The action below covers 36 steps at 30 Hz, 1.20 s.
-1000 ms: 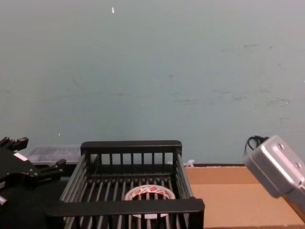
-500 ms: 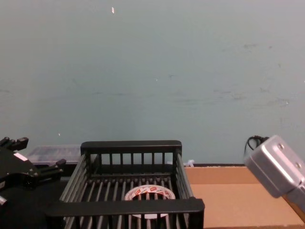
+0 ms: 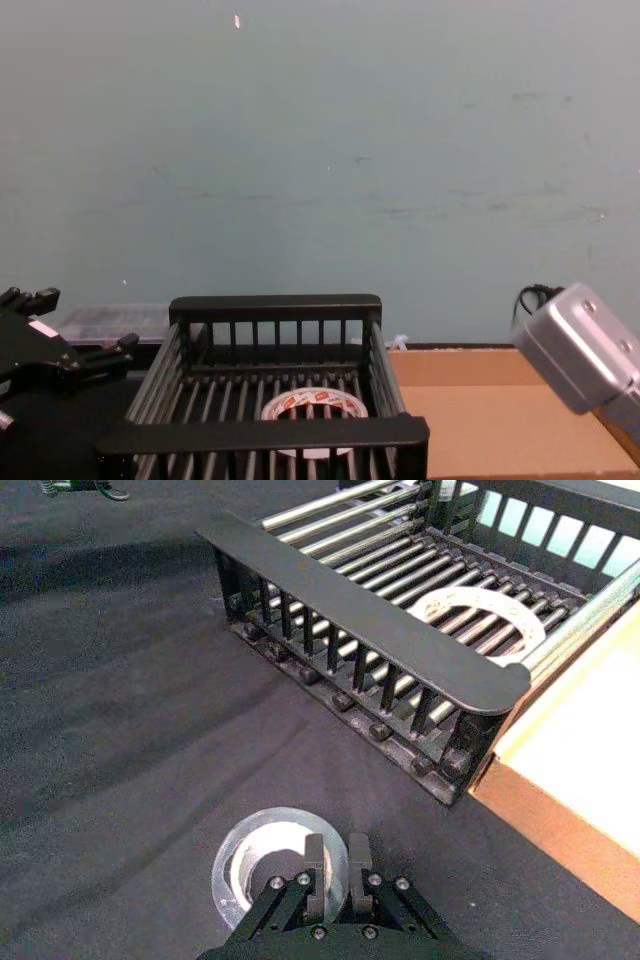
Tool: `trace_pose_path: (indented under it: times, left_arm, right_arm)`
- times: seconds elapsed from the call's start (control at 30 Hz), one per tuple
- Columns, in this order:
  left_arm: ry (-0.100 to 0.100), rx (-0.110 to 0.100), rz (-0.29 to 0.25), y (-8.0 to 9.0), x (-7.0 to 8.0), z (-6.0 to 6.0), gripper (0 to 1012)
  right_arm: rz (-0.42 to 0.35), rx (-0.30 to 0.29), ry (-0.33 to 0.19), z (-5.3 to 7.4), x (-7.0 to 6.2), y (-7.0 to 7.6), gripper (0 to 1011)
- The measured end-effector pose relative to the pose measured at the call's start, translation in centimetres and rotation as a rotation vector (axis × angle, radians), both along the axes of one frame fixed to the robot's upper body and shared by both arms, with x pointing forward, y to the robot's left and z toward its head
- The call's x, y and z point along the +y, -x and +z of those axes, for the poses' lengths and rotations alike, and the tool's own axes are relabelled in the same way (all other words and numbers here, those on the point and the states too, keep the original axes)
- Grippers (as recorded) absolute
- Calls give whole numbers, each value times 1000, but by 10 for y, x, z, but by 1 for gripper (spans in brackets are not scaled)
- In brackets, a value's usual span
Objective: Pick up the white tape and place it into the black box , Pick up the silver tape and place it into the brown box.
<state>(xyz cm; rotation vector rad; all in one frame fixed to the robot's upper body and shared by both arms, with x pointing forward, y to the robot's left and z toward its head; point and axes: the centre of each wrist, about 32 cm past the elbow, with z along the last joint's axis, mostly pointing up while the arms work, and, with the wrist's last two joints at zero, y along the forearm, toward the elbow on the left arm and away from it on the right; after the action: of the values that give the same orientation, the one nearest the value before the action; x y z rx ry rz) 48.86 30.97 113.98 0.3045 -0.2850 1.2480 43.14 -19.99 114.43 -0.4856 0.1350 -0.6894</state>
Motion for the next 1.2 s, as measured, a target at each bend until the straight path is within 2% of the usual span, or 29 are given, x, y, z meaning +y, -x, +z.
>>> trace_pose_path:
  times: [0.37, 0.8, 1.2]
  left_arm:
    - [0, 0, 0, 0, 0, 0, 1001]
    - [0, 0, 0, 0, 0, 0, 1001]
    - [0, 0, 0, 0, 0, 0, 1001]
  right_arm:
    - [6, -12, -8, -1, -1, 1, 148]
    - [37, -108, -120, 0, -4, 7, 147]
    - [-9, -177, -236, -5, -7, 11, 147]
